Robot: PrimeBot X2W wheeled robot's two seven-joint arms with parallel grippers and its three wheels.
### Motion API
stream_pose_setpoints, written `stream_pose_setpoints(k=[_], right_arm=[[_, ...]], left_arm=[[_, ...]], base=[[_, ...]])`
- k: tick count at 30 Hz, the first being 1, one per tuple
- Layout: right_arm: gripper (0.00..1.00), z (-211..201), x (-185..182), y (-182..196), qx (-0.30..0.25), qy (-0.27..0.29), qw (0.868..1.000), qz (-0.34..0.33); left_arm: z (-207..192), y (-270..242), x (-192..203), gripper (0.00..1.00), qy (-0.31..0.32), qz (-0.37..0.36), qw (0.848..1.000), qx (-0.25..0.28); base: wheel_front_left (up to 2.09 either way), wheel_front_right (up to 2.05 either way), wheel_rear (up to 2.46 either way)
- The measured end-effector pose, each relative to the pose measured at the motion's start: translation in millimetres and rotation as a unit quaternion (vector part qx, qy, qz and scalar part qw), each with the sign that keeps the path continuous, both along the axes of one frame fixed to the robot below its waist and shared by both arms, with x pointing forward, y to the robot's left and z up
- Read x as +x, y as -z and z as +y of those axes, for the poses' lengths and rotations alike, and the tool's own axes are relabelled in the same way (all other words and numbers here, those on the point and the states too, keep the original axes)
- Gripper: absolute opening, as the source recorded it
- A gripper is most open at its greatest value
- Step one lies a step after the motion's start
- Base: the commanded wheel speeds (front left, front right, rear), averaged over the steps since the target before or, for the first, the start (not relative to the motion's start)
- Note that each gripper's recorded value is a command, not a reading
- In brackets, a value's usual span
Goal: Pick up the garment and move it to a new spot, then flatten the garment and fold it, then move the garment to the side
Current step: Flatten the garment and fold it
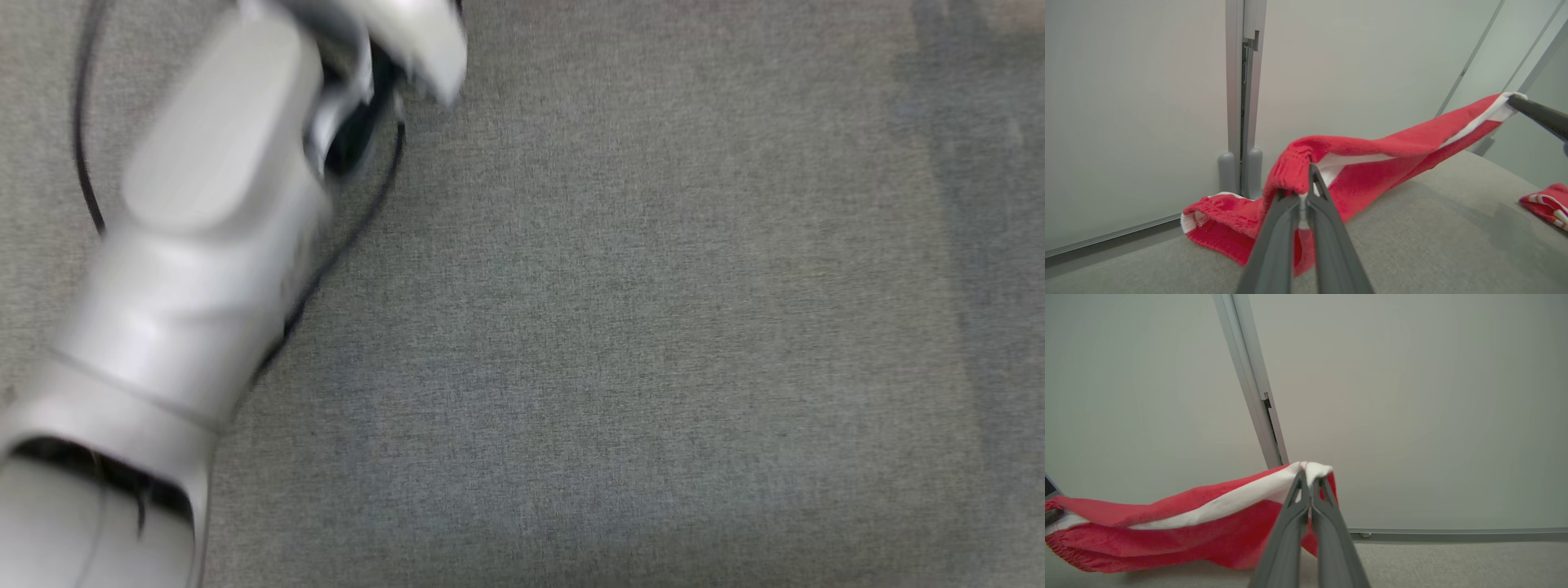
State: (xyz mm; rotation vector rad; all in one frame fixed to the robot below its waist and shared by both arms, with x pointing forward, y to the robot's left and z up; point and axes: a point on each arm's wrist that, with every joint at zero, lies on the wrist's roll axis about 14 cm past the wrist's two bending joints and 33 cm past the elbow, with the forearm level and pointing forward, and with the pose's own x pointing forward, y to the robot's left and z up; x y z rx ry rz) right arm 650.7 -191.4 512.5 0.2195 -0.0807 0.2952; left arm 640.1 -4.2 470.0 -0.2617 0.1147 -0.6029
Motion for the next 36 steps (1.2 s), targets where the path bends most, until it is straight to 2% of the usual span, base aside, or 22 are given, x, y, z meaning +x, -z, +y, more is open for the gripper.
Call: stream_pose_setpoints(k=[3, 5, 7, 11, 12, 16, 20, 22, 25, 28, 32, 36], right_arm=[[0.0, -5, -39, 25, 0.012, -0.001, 0.999, 0.035], [0.0, -9, -65, 31, 0.018, 0.002, 0.999, 0.045], [0.0, -12, -96, 44, 0.012, 0.006, 0.998, 0.064], [0.0, -3, -183, 85, 0.006, -0.003, 0.99, 0.144], [0.0, -1, -219, 89, 0.002, -0.008, 0.987, 0.162], [0.0, 2, -286, 91, -0.006, -0.012, 0.983, 0.184], [0.0, 0, -351, 96, -0.001, -0.002, 0.978, 0.207], [0.0, -6, -372, 92, 0.005, 0.01, 0.979, 0.203], [0.0, -9, -379, 76, 0.014, 0.02, 0.984, 0.177], [0.0, -4, -367, 62, 0.009, 0.006, 0.988, 0.156], [0.0, 11, -317, 30, -0.011, -0.032, 0.993, 0.11], [0.0, 26, -276, 15, -0.033, -0.066, 0.993, 0.089]], left_arm=[[3, 31, -42, 0.0, 0.015, 0.04, 0.999, -0.003], [13, 36, -63, 0.0, 0.008, 0.053, 0.998, -0.023], [26, 45, -87, 0.0, 0.006, 0.06, 0.998, -0.016], [39, 79, -173, 0.0, -0.004, 0.14, 0.99, -0.031], [45, 79, -205, 0.0, -0.014, 0.154, 0.987, -0.032], [51, 84, -283, 0.0, -0.042, 0.199, 0.978, -0.045], [53, 77, -351, 0.0, -0.083, 0.238, 0.963, -0.091], [52, 64, -370, 0.0, -0.096, 0.236, 0.96, -0.118], [51, 37, -375, 0.0, -0.104, 0.208, 0.959, -0.16], [54, 26, -376, 0.0, -0.103, 0.191, 0.963, -0.161], [58, 6, -348, 0.0, -0.106, 0.167, 0.965, -0.171], [60, -1, -323, 0.0, -0.101, 0.156, 0.969, -0.161]], base=[[0.0, 0.0, 0.0], [0.0, 0.0, 0.0], [0.0, 0.0, 0.0], [0.0, 0.0, 0.0], [0.0, 0.0, 0.0], [0.0, 0.0, 0.0], [0.0, 0.0, 0.0], [0.0, 0.0, 0.0], [0.0, 0.0, 0.0], [0.0, 0.0, 0.0], [0.0, 0.0, 0.0], [0.0, 0.0, 0.0]])
